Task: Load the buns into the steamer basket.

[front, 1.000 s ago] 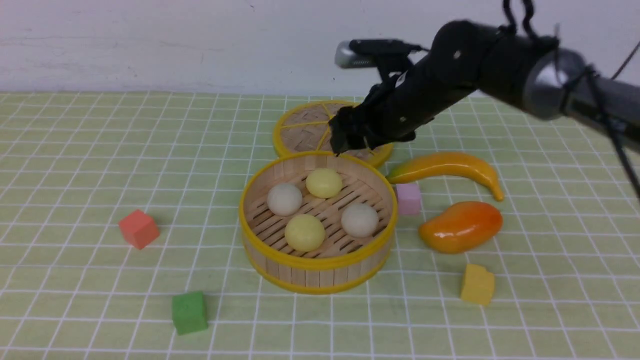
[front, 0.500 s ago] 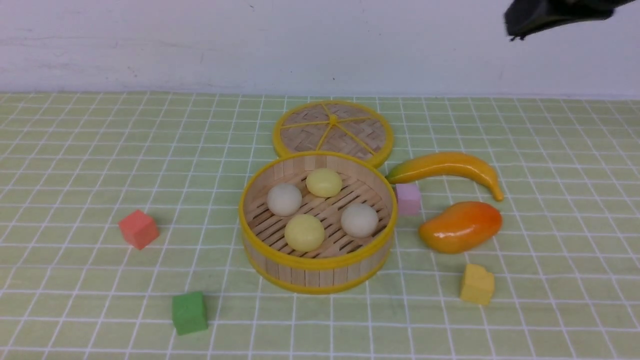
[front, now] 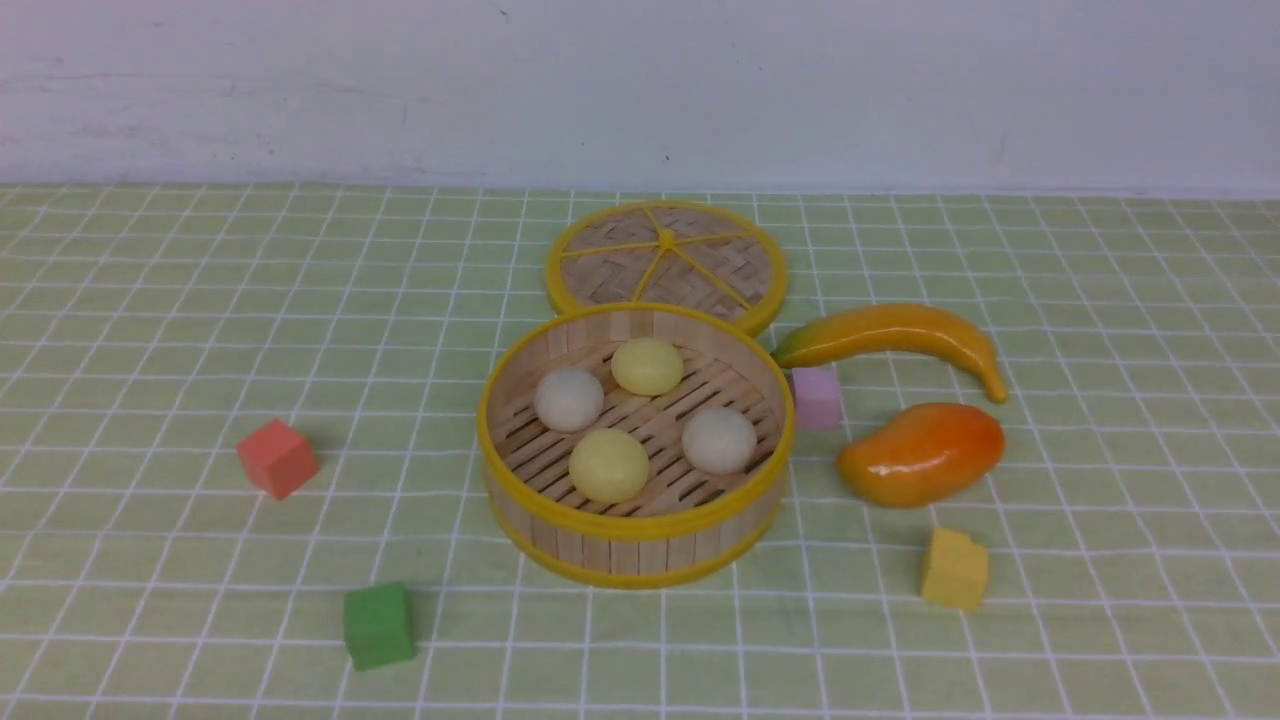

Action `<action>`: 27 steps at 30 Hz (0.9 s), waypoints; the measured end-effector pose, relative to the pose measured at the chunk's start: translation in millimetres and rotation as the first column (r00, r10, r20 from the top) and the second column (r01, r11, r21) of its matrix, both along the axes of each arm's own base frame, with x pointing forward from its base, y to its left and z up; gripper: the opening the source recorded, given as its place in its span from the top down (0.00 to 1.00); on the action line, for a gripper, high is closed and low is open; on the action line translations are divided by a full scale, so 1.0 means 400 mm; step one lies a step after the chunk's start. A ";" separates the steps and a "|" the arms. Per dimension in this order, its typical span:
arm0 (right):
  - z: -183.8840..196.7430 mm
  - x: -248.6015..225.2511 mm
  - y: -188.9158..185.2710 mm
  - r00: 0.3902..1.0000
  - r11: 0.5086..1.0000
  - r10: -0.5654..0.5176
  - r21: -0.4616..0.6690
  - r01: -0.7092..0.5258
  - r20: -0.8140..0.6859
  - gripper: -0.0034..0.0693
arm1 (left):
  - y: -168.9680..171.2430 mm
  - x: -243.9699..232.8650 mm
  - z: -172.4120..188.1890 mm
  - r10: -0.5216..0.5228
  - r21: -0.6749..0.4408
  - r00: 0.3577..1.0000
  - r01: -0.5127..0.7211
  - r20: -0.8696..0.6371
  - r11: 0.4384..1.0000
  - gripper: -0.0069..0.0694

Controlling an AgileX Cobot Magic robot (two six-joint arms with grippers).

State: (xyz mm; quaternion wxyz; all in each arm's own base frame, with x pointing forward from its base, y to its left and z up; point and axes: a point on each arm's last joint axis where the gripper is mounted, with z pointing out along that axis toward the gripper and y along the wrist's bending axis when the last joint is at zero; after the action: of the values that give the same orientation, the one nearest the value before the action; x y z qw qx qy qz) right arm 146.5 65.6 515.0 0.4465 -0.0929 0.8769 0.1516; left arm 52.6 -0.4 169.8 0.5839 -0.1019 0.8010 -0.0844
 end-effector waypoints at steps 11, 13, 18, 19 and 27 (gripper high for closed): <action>-0.004 -0.056 -0.080 0.983 0.990 -0.136 -0.030 0.141 0.123 0.97 | 0.000 0.000 0.000 0.000 0.000 1.000 0.000 0.000 1.000 0.60; -0.032 -0.103 -0.122 0.948 0.972 -0.228 -0.003 0.235 0.224 0.97 | 0.000 0.000 0.000 0.000 0.000 1.000 0.000 0.000 1.000 0.60; -0.180 -0.196 -0.173 0.851 0.920 -0.369 0.018 0.391 0.372 0.96 | 0.000 0.000 0.000 0.000 0.000 1.000 0.000 0.000 1.000 0.60; -0.212 -0.219 -0.179 0.824 0.911 -0.384 0.025 0.412 0.418 0.96 | 0.000 0.000 0.000 0.000 0.000 1.000 0.000 0.000 1.000 0.60; -0.625 -0.266 -0.182 0.762 0.886 -0.420 0.042 0.461 0.493 0.95 | 0.000 0.000 0.000 0.000 0.000 1.000 0.000 0.000 1.000 0.60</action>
State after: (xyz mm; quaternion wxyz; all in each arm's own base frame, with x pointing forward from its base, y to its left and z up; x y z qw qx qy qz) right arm 40.2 -7.2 265.1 0.6721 0.0622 0.7375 -0.0223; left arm 52.6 -0.4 169.8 0.5839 -0.1019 0.8010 -0.0844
